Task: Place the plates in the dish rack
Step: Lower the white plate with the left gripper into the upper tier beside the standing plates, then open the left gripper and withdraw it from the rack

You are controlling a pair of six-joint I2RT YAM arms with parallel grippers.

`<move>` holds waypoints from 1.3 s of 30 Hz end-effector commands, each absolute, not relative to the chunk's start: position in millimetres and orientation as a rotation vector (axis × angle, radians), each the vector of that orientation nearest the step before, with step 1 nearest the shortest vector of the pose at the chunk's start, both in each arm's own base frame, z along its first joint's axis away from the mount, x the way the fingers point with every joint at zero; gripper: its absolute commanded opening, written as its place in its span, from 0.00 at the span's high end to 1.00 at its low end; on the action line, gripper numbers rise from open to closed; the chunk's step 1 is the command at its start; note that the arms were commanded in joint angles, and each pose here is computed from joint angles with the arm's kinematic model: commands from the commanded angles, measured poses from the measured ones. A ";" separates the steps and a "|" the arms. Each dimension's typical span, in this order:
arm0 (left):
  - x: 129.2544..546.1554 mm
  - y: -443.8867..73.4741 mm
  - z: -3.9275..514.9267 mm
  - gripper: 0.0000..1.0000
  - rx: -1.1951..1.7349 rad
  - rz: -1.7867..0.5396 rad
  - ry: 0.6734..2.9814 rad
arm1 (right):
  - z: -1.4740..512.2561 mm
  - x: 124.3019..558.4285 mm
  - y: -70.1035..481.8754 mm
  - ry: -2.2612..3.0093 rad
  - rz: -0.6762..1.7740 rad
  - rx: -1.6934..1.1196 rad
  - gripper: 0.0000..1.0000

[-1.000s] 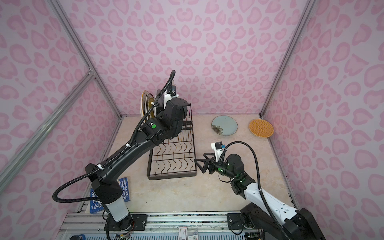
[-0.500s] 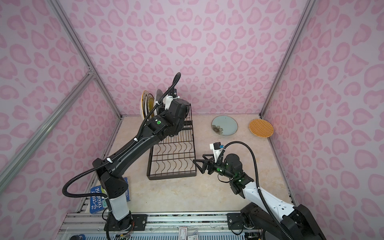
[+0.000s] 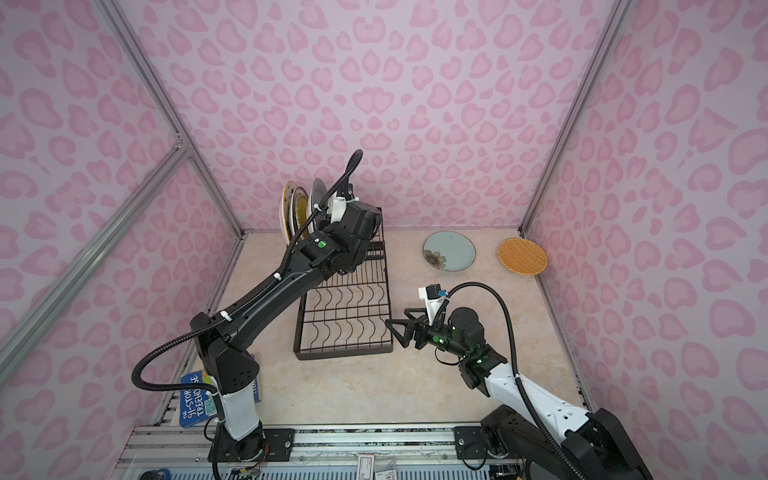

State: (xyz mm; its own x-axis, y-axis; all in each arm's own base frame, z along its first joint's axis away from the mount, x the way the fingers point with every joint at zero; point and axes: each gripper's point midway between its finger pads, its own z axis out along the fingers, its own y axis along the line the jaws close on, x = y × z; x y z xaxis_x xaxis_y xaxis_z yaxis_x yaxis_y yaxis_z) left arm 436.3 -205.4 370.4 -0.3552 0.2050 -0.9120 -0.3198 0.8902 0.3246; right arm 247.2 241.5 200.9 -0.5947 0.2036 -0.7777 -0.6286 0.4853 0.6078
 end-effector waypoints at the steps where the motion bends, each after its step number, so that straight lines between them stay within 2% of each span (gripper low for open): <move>1: 436.6 -202.7 368.5 0.97 -0.125 0.551 1.843 | 202.0 250.0 240.9 1.860 1.197 -0.357 0.03; 8: 433.9 -200.7 363.6 0.96 -0.132 0.541 1.860 | 200.7 250.4 242.0 1.866 1.198 -0.358 0.03; 19: 426.9 -200.8 363.4 0.77 -0.126 0.481 1.896 | 200.1 250.5 242.2 1.869 1.195 -0.358 0.03; 31: 409.9 -204.0 399.7 0.72 -0.116 0.393 1.866 | 196.0 251.5 242.9 1.884 1.189 -0.363 0.03; 39: 386.8 -206.9 427.3 0.74 -0.092 0.244 1.863 | 195.3 251.0 240.7 1.889 1.161 -0.367 0.03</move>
State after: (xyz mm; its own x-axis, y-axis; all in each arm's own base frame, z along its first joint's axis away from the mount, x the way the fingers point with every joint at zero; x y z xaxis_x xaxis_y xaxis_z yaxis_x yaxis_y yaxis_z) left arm 395.7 -208.9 413.4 -0.3132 0.0889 -0.9455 -0.2206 0.9616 0.1635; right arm 249.2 240.9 191.6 -0.6028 0.1829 -0.7766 -0.6153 0.5132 0.5984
